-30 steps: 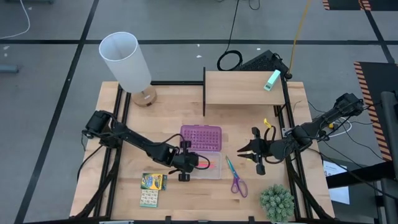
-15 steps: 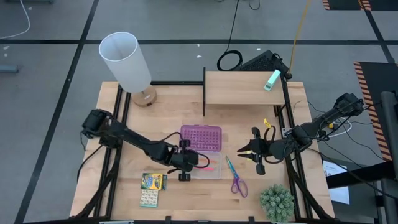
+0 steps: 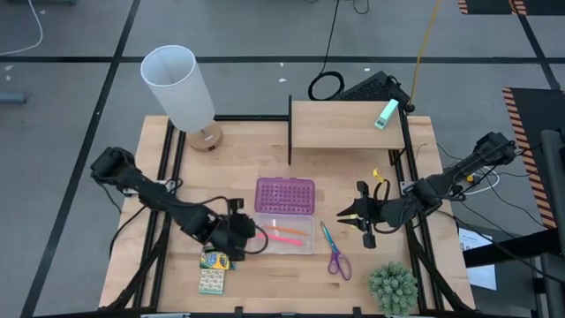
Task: Pack school essentials
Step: Put the black ballpen into the violet plastic pencil case
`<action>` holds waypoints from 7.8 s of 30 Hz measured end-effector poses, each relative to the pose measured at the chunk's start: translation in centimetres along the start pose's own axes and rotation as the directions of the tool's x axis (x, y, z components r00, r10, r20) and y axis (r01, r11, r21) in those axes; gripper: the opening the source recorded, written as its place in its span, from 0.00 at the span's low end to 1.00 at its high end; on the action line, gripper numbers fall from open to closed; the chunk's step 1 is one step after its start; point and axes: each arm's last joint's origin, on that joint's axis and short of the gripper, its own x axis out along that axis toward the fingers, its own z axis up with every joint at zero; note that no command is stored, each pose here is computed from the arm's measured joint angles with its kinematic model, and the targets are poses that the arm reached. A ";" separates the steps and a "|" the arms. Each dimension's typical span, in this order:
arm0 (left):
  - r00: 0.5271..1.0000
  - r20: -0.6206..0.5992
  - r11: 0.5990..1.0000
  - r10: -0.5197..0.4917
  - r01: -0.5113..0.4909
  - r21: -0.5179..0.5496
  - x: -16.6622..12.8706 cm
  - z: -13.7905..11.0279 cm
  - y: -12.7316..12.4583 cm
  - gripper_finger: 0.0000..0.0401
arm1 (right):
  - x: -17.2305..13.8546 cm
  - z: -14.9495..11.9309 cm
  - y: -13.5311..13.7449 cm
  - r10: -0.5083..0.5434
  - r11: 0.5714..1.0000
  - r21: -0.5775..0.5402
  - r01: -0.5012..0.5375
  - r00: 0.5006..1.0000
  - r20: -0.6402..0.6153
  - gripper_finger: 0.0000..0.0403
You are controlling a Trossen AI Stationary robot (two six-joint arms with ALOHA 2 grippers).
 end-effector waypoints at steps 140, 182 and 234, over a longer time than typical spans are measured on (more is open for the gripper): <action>0.962 0.257 0.984 -0.090 0.125 -0.125 -4.5 -2.1 2.3 0.12 | 7.7 2.6 2.4 -0.062 0.991 -0.095 0.091 0.960 0.272 0.17; 0.973 0.223 0.997 -0.056 0.042 0.069 0.8 3.4 0.3 0.12 | 17.2 3.2 4.1 -0.171 0.958 -0.214 0.191 0.979 0.106 0.22; 0.973 0.222 0.996 -0.065 0.051 0.069 0.8 3.4 0.3 0.12 | 17.3 2.9 4.0 -0.133 0.963 -0.225 0.146 0.989 0.071 0.10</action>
